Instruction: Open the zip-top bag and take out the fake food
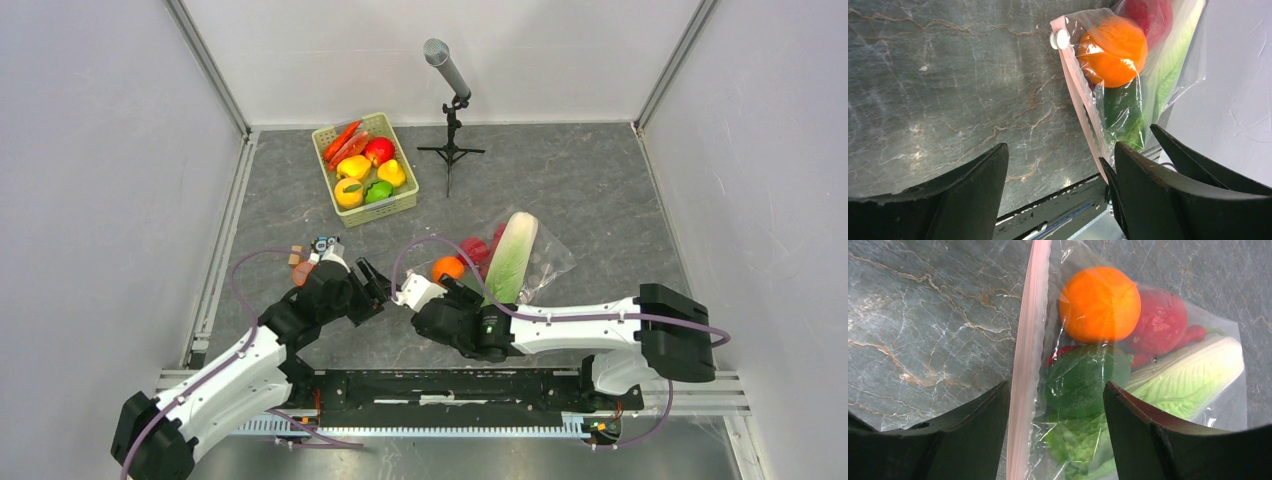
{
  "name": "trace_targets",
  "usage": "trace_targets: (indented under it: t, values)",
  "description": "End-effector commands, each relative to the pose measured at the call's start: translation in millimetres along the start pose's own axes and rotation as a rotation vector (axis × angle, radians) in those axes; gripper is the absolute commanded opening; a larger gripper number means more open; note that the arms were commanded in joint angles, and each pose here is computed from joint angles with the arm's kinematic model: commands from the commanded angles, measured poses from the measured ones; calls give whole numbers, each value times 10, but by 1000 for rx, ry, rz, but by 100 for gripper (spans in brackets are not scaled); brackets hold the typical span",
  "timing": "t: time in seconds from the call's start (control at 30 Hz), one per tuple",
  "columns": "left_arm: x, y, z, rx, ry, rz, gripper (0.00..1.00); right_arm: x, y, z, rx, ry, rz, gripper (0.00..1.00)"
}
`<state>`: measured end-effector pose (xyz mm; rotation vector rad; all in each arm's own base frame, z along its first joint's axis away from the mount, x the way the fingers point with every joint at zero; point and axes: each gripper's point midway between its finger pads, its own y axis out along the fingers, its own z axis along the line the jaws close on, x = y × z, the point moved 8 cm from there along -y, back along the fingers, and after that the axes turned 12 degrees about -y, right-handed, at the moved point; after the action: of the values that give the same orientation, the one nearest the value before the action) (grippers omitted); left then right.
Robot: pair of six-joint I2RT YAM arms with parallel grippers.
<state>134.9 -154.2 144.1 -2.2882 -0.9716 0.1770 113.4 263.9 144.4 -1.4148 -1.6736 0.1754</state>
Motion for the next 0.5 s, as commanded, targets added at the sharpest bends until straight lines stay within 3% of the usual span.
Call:
trace_targets:
  t: [0.0, 0.17, 0.3, 0.4, 0.47]
  values:
    - [18, -70, 170, 57, 38, -47, 84, 116, 33, -7, -52, -10, 3, 73]
    - [6, -136, 203, 48, 18, -51, 85, 65, 101, -4, -123, -23, 55, 70]
    - [7, -147, 195, 50, 21, -51, 85, 37, 117, -30, -176, -28, 79, 61]
    - [8, -130, 194, 58, 22, -50, 85, -10, 128, -37, -209, -31, 98, 49]
    - [11, -118, 181, 57, 25, -47, 85, -31, 113, -61, -241, -21, 113, 35]
